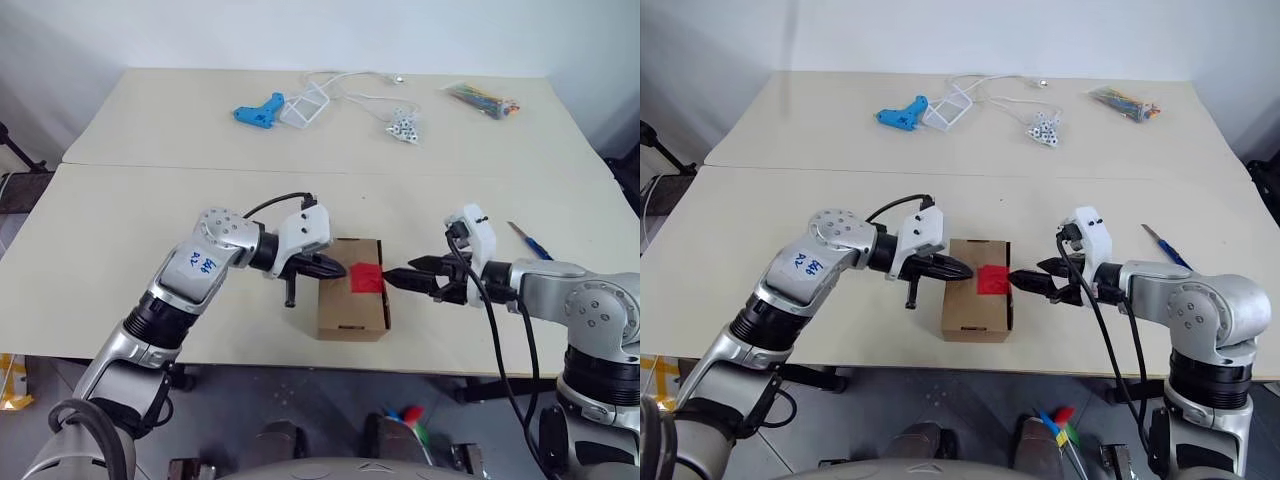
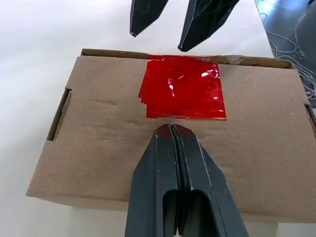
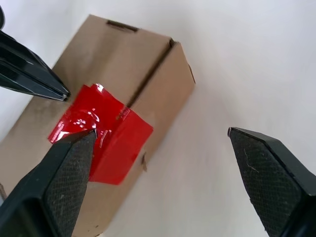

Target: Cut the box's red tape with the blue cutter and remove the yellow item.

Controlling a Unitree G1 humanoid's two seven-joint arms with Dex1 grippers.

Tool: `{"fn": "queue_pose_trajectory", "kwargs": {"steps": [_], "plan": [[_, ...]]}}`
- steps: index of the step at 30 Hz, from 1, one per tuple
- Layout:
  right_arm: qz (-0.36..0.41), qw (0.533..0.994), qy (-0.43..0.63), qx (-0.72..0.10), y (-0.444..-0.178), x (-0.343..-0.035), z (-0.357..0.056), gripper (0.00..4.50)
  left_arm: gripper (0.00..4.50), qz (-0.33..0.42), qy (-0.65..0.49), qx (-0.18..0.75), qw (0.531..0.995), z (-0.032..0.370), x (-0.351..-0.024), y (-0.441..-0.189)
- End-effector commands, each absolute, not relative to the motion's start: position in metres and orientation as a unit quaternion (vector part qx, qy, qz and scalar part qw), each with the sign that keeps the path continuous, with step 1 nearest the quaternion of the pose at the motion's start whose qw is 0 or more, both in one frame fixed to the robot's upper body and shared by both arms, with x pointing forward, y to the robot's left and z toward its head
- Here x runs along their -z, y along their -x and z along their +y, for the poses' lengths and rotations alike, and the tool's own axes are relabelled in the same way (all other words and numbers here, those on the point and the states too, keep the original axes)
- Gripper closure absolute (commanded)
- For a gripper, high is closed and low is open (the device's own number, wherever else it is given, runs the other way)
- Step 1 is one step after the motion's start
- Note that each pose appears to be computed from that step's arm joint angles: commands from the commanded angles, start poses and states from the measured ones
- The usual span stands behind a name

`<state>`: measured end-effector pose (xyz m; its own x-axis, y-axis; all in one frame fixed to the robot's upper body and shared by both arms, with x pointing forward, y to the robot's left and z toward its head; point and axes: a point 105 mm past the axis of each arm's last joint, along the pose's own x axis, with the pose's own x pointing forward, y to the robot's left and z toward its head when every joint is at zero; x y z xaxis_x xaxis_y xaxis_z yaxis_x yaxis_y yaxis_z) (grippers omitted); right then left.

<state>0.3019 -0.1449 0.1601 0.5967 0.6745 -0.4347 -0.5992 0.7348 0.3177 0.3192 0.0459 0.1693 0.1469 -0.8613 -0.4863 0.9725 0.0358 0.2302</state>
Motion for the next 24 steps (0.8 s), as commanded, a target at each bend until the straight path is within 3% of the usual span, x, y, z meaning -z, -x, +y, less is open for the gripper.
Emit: {"fn": "queue_pose_trajectory", "kwargs": {"steps": [1, 10, 24], "plan": [[0.276, 0.897, -0.047, -0.341, -0.305, -0.151, -0.148, 0.06, 4.5, 0.147, -0.264, 0.643, 0.704, 0.049, -0.149, -0.315], [0.298, 0.903, 0.016, -0.309, -0.308, -0.137, -0.163, 0.06, 4.5, 0.148, -0.265, 0.641, 0.705, 0.049, -0.149, -0.316], [0.348, 0.882, 0.104, -0.299, -0.304, -0.138, -0.139, 0.06, 4.5, 0.154, -0.267, 0.636, 0.708, 0.048, -0.145, -0.315]]}}
